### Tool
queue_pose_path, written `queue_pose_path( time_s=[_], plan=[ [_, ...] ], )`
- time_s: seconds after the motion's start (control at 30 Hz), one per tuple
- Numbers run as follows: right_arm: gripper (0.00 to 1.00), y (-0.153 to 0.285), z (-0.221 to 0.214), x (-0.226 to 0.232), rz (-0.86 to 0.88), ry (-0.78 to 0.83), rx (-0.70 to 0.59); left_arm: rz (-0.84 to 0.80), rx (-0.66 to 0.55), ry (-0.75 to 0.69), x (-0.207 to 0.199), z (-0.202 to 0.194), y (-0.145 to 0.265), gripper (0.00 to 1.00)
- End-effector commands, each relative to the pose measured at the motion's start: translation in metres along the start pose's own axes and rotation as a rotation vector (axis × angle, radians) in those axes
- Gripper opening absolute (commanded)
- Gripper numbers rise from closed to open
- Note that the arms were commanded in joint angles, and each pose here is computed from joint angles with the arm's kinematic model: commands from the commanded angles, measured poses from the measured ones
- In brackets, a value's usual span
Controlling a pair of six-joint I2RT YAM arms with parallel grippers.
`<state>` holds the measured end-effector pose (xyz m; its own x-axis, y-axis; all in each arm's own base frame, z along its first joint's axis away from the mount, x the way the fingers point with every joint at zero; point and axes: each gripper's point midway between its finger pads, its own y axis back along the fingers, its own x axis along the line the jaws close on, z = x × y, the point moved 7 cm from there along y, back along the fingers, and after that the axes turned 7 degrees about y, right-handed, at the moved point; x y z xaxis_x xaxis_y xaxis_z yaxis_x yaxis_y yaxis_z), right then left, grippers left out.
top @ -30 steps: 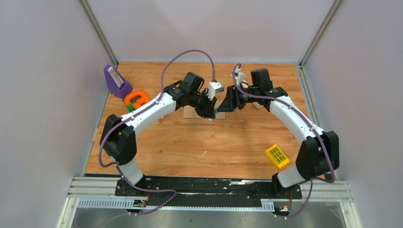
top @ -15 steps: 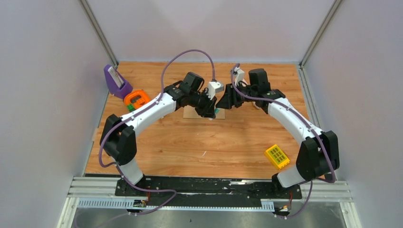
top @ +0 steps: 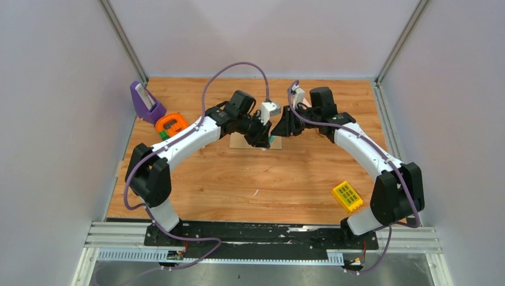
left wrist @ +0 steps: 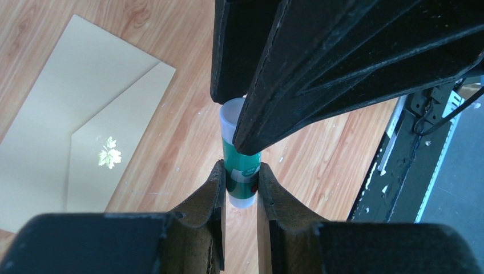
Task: Place the letter into the envelope and seal it
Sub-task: Screw the solid glue.
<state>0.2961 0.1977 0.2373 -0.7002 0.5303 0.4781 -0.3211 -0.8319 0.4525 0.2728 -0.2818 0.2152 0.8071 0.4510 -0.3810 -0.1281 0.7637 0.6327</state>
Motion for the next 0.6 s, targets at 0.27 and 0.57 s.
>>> queue_pose_path(
  time_s=[0.27, 0.57],
  plan=[
    [0.33, -0.0014, 0.0042, 0.0059, 0.044, 0.01, -0.024, -0.014, -0.092, -0.005, -0.0046, 0.0168, 0.0198, 0.0],
    [0.2, -0.004, 0.0066, 0.0086, 0.101, 0.02, -0.017, -0.062, -0.1, -0.012, -0.01, 0.0171, 0.022, 0.0]
  ],
)
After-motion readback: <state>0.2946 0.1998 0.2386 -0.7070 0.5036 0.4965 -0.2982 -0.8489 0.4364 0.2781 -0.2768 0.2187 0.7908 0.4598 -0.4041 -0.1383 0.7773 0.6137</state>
